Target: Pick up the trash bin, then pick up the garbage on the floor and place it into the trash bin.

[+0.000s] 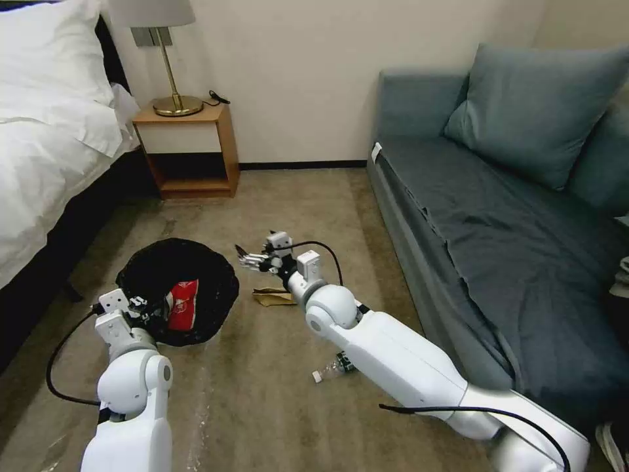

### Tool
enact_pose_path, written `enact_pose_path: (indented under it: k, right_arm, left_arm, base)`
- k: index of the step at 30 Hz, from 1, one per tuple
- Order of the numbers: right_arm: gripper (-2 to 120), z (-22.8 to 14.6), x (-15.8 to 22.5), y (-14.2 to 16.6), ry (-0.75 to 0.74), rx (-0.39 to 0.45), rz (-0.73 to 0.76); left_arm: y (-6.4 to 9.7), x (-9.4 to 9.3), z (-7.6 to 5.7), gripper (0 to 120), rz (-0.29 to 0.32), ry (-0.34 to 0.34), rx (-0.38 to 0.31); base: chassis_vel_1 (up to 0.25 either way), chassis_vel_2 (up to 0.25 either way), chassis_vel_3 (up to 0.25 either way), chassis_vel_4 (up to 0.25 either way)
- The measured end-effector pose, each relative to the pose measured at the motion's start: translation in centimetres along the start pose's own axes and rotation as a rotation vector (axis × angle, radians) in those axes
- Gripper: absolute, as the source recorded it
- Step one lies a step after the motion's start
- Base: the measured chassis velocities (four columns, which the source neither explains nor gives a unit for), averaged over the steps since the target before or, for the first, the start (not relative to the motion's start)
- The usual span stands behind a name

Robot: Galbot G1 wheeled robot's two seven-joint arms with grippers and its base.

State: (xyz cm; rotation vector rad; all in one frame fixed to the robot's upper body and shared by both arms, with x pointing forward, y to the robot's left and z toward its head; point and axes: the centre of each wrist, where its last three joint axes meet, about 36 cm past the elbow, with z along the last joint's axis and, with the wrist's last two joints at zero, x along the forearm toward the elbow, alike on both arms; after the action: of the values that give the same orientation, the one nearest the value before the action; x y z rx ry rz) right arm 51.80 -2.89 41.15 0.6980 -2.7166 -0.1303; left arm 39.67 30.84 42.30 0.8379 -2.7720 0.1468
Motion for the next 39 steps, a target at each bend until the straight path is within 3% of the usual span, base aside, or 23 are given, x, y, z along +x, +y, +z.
enact_pose_path:
  k: [3,16,18,25,39]
  right_arm:
    - [100,0.3,0.1,-0.5,0.171,-0.068,0.114]
    - [100,3.8,1.4,-4.3,0.523,-0.059,0.269]
    - [100,4.4,1.7,-4.9,0.683,-0.114,0.285]
    - [100,5.1,1.9,-5.9,0.736,-0.146,0.310]
    - [100,6.0,0.9,-7.2,0.804,-0.325,0.486]
  left_arm:
    - [-0.1,-0.1,0.0,2,0.002,0.000,0.001]
    - [-0.2,0.0,0.2,2,0.001,0.005,0.001]
    - [-0.3,0.1,0.1,2,0.004,0.003,0.004]
    - [-0.2,0.2,-0.1,2,0.004,0.000,0.005]
    - [-0.7,0.0,0.4,2,0.003,0.010,0.006]
  base:
    - [0.000,0.000,0.000,0.000]
    - [0.000,0.000,0.000,0.000]
    - [0.000,0.000,0.000,0.000]
    - [0.000,0.000,0.000,0.000]
    - [0.000,0.000,0.000,0.000]
